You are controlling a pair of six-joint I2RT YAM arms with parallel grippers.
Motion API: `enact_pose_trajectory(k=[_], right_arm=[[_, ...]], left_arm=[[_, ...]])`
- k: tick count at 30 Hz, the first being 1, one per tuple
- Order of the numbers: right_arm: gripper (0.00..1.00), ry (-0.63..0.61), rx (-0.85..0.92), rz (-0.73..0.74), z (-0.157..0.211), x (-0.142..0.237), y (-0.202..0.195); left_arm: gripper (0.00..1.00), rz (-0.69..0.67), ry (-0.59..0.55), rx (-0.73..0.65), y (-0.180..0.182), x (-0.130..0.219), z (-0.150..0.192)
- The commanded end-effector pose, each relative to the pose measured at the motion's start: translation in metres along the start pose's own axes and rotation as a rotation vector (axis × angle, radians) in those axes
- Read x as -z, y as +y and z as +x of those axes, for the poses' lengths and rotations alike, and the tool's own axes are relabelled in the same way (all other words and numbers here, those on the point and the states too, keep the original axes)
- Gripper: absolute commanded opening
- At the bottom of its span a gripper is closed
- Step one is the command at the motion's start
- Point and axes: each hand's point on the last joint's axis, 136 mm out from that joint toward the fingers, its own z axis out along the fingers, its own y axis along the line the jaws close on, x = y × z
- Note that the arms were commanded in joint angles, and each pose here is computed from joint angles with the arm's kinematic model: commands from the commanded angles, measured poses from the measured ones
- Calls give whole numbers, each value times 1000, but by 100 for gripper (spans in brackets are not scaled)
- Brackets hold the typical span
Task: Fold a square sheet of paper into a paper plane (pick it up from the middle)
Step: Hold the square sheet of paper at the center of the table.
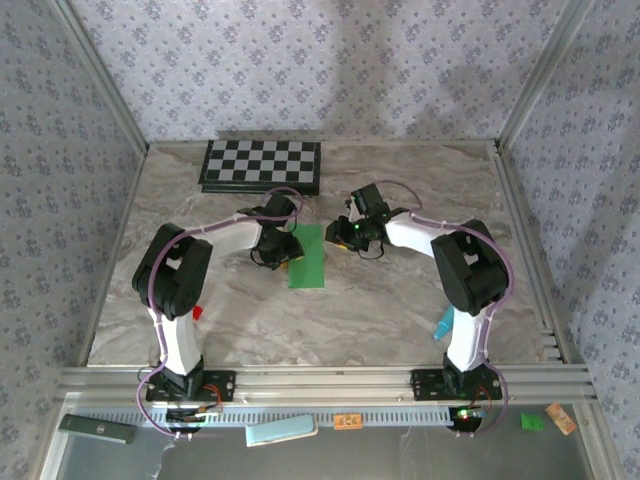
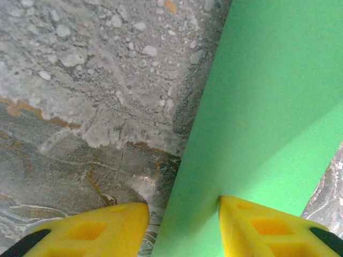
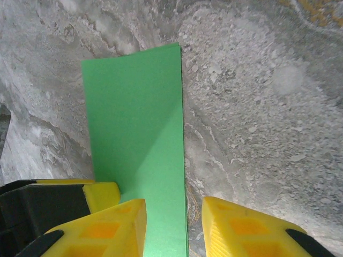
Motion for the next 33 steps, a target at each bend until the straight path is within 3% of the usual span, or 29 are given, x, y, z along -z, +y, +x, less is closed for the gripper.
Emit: enact_pose_trajectory(k=[1, 13, 33], right_arm=[[34, 45, 0, -2, 11, -10, -2], [34, 65, 10, -10, 16, -16, 1], [32, 99, 59, -61, 24, -21, 16]], left_arm=[[44, -295, 167, 57, 81, -41, 50], [41, -304, 167, 80, 84, -44, 51], [45, -309, 190, 95, 85, -51, 54]])
